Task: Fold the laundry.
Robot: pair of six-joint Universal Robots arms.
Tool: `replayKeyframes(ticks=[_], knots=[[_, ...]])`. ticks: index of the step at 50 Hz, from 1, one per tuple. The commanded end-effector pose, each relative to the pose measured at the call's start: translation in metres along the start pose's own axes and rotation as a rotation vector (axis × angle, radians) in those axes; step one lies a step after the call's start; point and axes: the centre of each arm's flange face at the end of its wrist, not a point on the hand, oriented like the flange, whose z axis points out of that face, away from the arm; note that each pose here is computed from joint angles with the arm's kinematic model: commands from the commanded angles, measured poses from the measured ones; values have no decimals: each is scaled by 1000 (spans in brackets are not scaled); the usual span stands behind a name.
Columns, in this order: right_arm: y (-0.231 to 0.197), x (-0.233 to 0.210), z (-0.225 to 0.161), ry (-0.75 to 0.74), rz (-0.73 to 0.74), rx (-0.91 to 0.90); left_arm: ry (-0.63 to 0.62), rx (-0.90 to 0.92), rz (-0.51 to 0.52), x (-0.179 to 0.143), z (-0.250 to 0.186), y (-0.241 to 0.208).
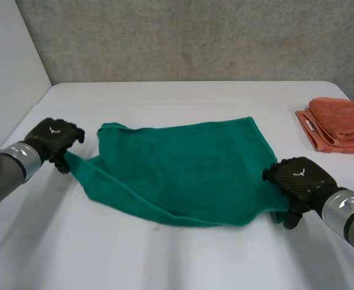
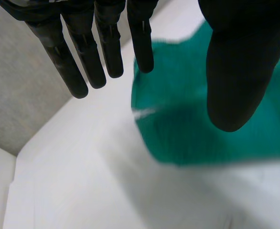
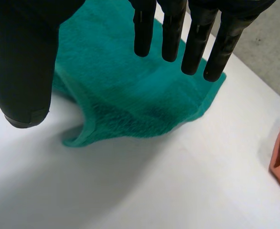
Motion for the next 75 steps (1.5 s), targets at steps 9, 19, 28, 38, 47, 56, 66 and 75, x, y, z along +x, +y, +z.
replayKeyframes(ticks=[9,19,28,38,47,56,66,75], knots=[[16,7,-3,48,48,-23,51,-61,123,16,25,27],[15,10,2,67,196,12,39,-54,50,19,18,18],[25,7,19,31,288,-15,-28,-23,26,9,-7,-4],[37,12,43,36,274,-30,-80,30,-67,-1,-27,-25],[6,39,50,100,226,76,-126,106,-88,-7,-56,-51],[-107,80,-40,255,-51,295,-252,316,-102,-32,-120,-114],[-156,97,-81,250,-198,213,-305,389,-146,-43,-158,-141],[-130,95,-20,141,-225,57,-193,167,-210,-29,-91,-93]])
